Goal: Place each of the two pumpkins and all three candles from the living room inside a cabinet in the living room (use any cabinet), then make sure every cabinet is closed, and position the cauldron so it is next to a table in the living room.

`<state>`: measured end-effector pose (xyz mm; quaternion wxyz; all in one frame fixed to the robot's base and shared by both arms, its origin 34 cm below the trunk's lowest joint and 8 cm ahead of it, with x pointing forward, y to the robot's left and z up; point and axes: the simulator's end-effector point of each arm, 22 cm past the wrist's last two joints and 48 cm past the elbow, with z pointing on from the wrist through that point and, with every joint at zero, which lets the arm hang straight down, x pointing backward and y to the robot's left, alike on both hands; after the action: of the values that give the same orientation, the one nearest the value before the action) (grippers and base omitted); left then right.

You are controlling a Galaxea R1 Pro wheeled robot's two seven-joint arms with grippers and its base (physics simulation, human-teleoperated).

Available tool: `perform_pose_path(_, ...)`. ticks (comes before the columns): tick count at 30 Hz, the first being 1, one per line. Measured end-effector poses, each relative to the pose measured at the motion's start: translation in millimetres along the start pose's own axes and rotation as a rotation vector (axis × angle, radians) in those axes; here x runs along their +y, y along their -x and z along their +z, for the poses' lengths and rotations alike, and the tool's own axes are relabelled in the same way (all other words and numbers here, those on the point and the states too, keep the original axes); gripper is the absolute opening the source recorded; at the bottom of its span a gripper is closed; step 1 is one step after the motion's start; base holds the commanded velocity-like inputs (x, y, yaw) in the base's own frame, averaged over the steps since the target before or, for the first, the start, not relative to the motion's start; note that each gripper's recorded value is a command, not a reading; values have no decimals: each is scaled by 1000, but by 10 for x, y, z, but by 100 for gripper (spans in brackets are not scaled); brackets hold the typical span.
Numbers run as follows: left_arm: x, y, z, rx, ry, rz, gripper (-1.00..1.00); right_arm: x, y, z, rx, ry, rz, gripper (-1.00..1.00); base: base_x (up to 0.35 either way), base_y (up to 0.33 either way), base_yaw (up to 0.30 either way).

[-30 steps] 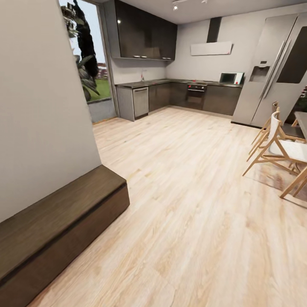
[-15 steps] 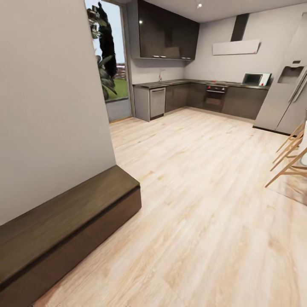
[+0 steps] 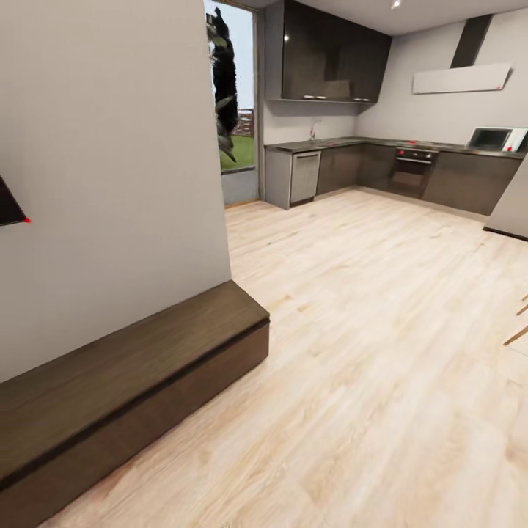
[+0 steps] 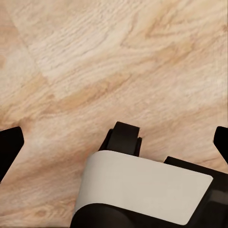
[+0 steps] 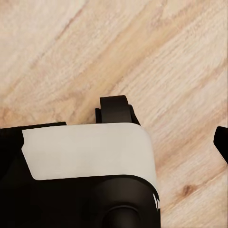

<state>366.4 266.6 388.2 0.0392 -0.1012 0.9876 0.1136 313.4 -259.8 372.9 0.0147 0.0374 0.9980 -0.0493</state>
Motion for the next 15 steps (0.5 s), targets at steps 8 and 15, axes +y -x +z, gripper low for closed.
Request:
perform_pose_path(8,0,2,0,-1,0,2,100,0,0,0,0,0,0,100,0,-6,288)
perform_pose_path(15,1,4,0,-2,0,4,100,-2,0,0,0,-1,0,100,0,-178,288)
